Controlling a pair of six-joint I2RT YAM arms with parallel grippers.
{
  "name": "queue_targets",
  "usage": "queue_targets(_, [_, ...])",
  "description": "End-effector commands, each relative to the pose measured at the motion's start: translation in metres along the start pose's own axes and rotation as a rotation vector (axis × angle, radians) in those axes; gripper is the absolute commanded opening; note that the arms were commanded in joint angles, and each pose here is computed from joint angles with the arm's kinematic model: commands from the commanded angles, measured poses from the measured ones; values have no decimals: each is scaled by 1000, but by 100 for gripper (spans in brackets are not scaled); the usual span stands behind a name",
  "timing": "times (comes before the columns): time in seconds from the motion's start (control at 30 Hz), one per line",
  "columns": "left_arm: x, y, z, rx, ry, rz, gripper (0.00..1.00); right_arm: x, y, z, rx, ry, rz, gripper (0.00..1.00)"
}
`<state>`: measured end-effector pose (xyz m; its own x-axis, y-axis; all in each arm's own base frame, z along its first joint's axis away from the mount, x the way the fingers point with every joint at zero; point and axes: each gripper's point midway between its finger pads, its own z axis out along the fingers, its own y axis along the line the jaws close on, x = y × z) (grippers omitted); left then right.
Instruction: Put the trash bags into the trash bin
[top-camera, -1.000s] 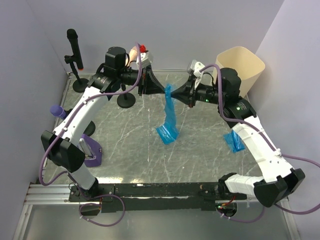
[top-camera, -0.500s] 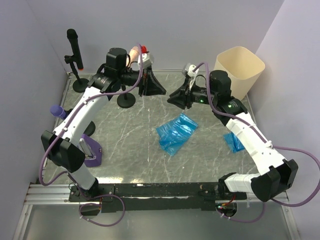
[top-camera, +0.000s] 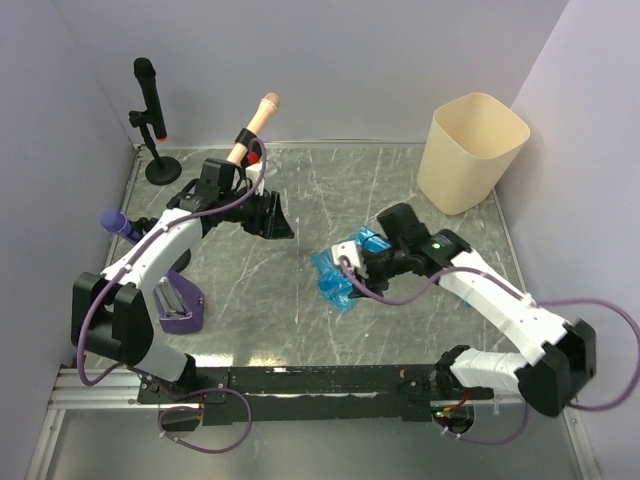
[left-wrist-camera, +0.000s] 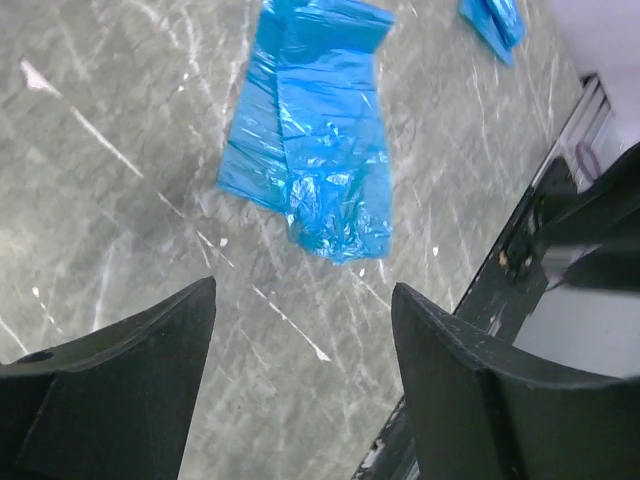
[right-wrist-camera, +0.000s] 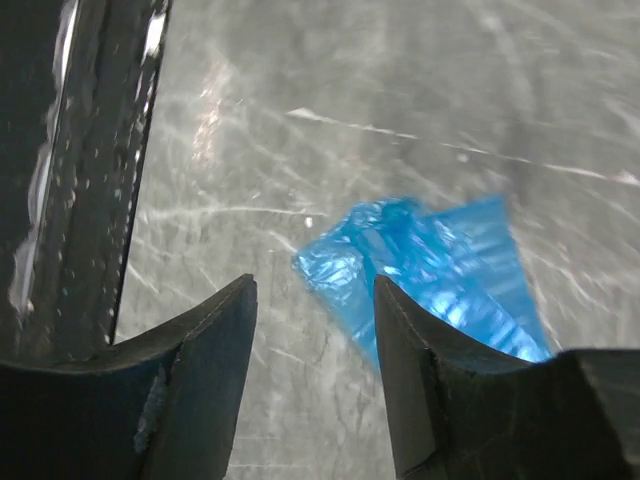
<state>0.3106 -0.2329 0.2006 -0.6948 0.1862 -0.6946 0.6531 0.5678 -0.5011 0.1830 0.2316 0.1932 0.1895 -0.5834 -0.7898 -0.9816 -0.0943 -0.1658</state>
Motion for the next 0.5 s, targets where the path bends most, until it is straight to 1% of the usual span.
queue_targets(0.0, [-34, -6, -10, -23, -126, -46, 74, 23, -1, 29, -150, 72, -145, 54])
queue_targets(0.03, [-36, -7, -13, -30, -139, -44, 74, 33, -3, 36, -188, 101, -154, 52])
queue_targets(0.1, [-37, -7, -18, -47, -163, -29, 73, 48, -10, 49, -232, 149, -164, 49])
queue_targets(0.23, [-35, -8, -32, -89, -199, -8, 74, 70, -22, 71, -286, 199, -189, 47])
queue_targets(0.37, [-27, -6, -40, -104, -207, -17, 74, 85, -29, 86, -324, 229, -208, 46])
queue_targets(0.47, [-25, -4, -45, -114, -216, -20, 74, 89, -36, 96, -331, 235, -219, 48])
